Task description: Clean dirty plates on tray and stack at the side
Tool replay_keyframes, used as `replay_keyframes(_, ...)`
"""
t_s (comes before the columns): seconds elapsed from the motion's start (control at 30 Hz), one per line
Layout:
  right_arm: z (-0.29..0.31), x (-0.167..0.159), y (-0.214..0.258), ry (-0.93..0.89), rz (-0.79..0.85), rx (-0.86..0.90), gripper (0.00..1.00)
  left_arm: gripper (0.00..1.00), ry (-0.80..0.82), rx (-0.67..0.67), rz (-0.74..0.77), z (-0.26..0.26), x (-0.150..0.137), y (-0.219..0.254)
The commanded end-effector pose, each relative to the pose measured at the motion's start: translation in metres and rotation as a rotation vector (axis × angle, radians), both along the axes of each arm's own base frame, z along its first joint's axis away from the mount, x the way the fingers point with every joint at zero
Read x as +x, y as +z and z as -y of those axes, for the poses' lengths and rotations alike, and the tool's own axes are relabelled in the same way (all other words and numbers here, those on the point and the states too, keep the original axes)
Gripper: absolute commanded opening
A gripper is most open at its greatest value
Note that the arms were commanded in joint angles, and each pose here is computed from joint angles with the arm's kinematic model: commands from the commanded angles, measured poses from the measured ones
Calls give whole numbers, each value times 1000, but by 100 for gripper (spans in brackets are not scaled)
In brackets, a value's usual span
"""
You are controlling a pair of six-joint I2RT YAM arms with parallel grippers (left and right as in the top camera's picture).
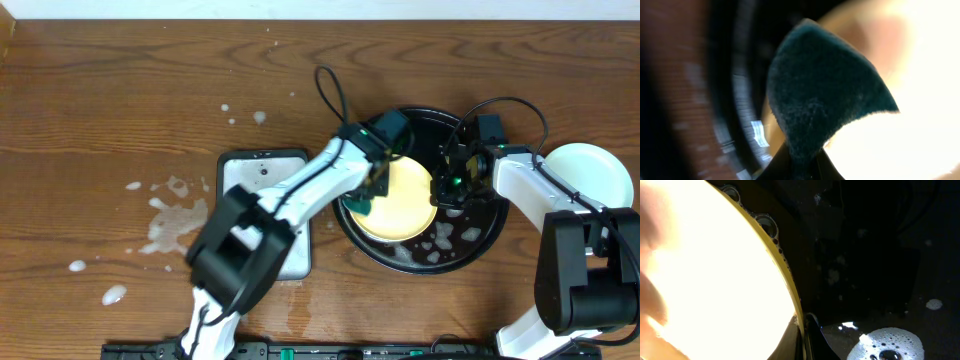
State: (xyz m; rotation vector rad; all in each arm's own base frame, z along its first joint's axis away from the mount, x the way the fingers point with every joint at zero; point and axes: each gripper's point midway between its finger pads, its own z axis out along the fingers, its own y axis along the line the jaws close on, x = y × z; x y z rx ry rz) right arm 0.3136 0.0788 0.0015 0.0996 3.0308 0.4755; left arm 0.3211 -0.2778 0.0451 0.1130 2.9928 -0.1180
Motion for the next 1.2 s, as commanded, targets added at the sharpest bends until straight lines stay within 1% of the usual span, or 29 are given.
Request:
replay_keyframes(0.0,13,-5,0,4,6,-74,1,8,38,-39,134,-12,11,58)
replay_keyframes(0.1,16,1,20,-1,70,-90,1,8,55,-78,179,-25,6,97)
replay_keyframes(0.2,25,3,46,-18,142,-141,1,8,88,-86,202,-53,-1,130)
replay_keyframes(0.3,34,4,71,-27,221,-210,1,8,139,-57,195,-89,-7,146)
replay_keyframes(0.4,29,2,90,-14,275,-206,1,8,175,-6,151,-125,-15,143)
replay_keyframes(0.53,17,-2,90,12,263,-147,1,8,248,58,59,-162,-24,107)
replay_keyframes(0.63,4,-2,77,67,227,-71,9,8,286,82,17,-178,-30,71)
replay_keyframes(0.67,-1,-2,65,89,199,-39,16,10,300,88,5,-184,-34,52)
replay_keyframes(0.7,0,-1,59,86,182,-34,21,13,308,91,0,-187,-35,45)
replay_keyframes(0.73,1,0,50,81,162,-32,26,14,316,92,-2,-190,-35,41)
replay_keyframes(0.77,1,2,43,83,148,-24,34,16,322,92,-3,-192,-35,39)
replay_keyframes(0.8,1,4,37,92,143,-12,37,17,327,92,-3,-194,-35,39)
replay_keyframes(0.83,-1,6,30,108,139,5,40,22,329,92,-3,-195,-34,39)
replay_keyframes(0.87,-2,8,24,112,131,23,40,23,319,83,-2,-196,-34,39)
replay_keyframes(0.93,-4,9,12,104,105,62,40,26,318,72,-5,-196,-33,40)
replay_keyframes(1.0,-6,9,3,94,79,103,34,30,296,33,-14,-192,-34,43)
replay_keyframes(1.03,-8,9,-1,90,71,126,29,35,283,4,-17,-188,-35,46)
replay_keyframes(1.1,-9,9,-3,85,65,154,10,42,276,-41,-10,-183,-35,53)
replay_keyframes(1.17,-8,11,-2,80,70,153,1,47,275,-69,13,-181,-36,63)
